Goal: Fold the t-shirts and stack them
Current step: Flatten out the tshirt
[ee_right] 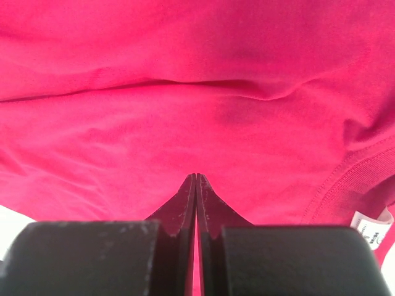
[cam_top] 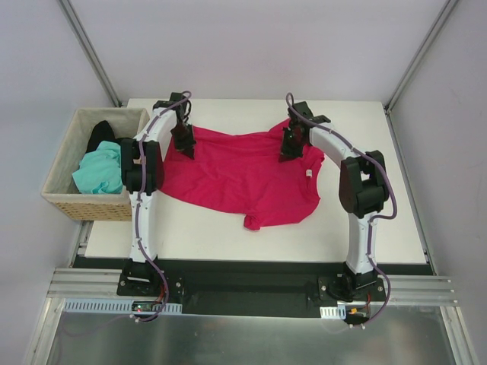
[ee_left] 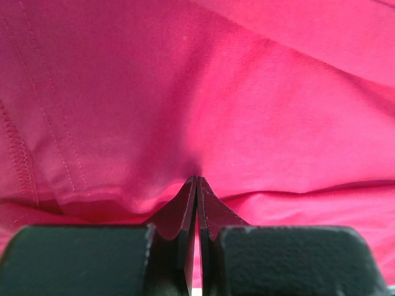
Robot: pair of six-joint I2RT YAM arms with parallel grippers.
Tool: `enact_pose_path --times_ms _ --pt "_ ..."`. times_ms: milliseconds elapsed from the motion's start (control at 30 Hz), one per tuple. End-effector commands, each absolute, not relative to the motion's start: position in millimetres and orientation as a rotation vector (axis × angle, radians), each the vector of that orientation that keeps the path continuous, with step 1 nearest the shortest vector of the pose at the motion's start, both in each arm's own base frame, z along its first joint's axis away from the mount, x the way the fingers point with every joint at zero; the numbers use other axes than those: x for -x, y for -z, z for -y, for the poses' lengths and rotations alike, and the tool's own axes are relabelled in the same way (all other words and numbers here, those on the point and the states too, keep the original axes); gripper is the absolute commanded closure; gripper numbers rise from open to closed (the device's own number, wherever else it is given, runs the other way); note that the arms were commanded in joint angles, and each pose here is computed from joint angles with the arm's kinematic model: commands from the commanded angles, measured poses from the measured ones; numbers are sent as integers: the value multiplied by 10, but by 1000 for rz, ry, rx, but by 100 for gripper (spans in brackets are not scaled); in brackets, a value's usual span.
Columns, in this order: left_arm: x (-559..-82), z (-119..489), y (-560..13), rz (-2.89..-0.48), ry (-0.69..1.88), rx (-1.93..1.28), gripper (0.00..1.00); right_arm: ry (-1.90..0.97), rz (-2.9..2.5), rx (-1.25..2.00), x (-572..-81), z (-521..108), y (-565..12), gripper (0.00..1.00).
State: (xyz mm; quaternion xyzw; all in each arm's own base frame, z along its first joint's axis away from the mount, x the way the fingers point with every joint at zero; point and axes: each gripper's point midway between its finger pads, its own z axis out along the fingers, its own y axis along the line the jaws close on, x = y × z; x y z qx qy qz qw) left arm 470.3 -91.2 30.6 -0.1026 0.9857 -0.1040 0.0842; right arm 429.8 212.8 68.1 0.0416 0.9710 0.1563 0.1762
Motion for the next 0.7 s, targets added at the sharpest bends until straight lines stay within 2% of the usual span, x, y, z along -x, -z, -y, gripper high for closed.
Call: enact_pose_path --times_ms 0,667 --pt "-4704 886 -321 -2965 353 341 100 -461 -2689 -135 -4369 -2118 -1044 99" --pt "-5047 766 -202 -2919 528 420 99 -430 -2602 -168 -4397 -1964 -1489 99"
